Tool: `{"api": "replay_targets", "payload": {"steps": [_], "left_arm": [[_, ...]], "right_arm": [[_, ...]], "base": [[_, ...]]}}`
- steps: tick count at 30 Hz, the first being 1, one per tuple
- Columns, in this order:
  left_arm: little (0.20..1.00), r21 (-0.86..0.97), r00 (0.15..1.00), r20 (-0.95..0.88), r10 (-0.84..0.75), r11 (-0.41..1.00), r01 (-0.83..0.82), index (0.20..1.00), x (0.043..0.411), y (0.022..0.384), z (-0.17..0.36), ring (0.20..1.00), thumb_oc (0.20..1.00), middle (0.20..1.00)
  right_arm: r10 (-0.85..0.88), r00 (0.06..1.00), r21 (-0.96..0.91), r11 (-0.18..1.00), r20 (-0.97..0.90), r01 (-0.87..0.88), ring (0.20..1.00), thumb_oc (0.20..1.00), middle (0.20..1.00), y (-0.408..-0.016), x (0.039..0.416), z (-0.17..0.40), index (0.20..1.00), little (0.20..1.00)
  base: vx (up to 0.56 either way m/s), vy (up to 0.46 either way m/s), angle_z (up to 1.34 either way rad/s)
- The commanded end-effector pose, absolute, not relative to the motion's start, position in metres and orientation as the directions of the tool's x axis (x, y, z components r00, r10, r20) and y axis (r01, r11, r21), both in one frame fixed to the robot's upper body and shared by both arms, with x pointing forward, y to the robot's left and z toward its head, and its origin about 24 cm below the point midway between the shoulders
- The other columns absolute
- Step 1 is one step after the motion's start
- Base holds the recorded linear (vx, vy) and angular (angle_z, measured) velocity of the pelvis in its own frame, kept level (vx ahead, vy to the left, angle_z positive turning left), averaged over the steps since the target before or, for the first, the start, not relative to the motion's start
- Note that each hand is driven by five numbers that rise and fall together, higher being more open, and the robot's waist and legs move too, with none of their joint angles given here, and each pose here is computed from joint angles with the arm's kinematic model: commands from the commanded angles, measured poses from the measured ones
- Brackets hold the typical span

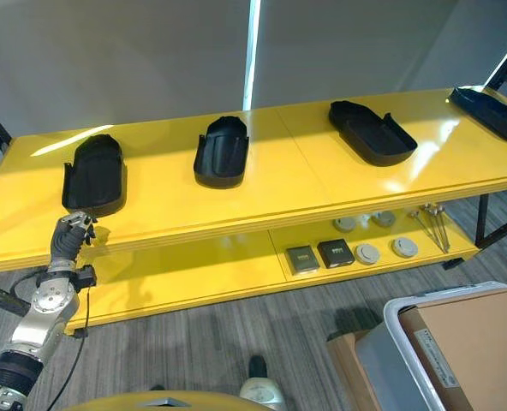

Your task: Move parts from the plastic box to the shelf.

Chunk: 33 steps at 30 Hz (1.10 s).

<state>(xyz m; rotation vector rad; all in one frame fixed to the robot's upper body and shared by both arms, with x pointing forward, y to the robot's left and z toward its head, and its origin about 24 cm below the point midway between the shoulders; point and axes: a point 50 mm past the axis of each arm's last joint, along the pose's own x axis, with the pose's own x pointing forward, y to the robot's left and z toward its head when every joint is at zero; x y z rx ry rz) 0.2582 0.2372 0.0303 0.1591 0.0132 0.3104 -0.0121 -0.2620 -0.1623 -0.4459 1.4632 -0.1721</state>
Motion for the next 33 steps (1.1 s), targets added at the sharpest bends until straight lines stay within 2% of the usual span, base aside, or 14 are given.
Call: {"api": "replay_targets", "payload": {"steps": [1, 12, 26, 33], "left_arm": [[0.200, 0.127, 0.912, 0.228, 0.342, 0.918, -0.376, 0.200, 0.291, 0.243, 0.077, 0.200, 0.200, 0.200], [0.200, 0.131, 0.881, 0.238, 0.409, 0.885, -0.446, 0.200, 0.309, 0.250, 0.078, 0.200, 0.200, 0.200], [0.200, 0.111, 0.849, 0.032, 0.527, 0.843, -0.527, 0.200, 0.318, 0.252, 0.043, 0.200, 0.200, 0.200], [0.200, 0.130, 0.823, 0.000, 0.569, 0.816, -0.564, 0.200, 0.321, 0.259, 0.039, 0.200, 0.200, 0.200]], "right_arm": [[-0.391, 0.150, -0.416, 0.882, -0.908, -0.219, 1.000, 1.000, 1.000, -0.276, 0.001, -0.158, 1.000, 1.000], [-0.376, 0.160, -0.407, 0.873, -0.913, -0.269, 1.000, 1.000, 1.000, -0.281, 0.002, -0.157, 1.000, 1.000], [-0.363, 0.173, -0.400, 0.862, -0.916, -0.312, 1.000, 1.000, 1.000, -0.281, 0.008, -0.156, 1.000, 1.000], [-0.361, 0.176, -0.400, 0.857, -0.916, -0.323, 1.000, 1.000, 1.000, -0.282, 0.010, -0.156, 1.000, 1.000]], "base": [[0.00, 0.000, 0.00], [0.01, -0.002, -0.06], [0.01, -0.005, -0.05], [0.00, 0.000, 0.00]]}}
